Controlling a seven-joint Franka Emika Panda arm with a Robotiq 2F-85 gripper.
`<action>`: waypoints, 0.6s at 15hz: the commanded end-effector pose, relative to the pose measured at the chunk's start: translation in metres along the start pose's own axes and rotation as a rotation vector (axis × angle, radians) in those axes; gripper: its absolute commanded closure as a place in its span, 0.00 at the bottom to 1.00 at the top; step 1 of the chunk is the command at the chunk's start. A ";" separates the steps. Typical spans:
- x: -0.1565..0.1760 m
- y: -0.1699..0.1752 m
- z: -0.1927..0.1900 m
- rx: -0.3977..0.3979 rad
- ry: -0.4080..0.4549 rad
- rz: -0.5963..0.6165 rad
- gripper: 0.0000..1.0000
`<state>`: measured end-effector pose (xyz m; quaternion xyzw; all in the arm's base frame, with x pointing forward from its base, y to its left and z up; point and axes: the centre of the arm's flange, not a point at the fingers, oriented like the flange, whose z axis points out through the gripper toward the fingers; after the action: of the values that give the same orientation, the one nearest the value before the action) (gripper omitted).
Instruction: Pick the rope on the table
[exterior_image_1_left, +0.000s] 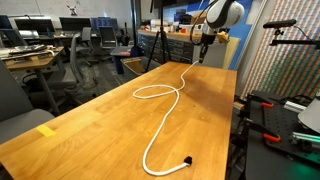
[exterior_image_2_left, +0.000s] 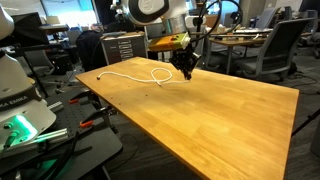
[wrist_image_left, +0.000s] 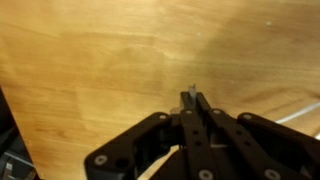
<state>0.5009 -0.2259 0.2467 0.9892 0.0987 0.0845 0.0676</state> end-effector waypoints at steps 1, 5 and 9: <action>0.035 -0.061 -0.023 0.134 0.124 -0.027 0.98; 0.089 -0.156 -0.022 0.238 0.261 -0.163 0.98; 0.124 -0.214 0.001 0.291 0.252 -0.311 0.98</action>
<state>0.5574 -0.0105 0.2543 0.9550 0.2282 0.1770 -0.0679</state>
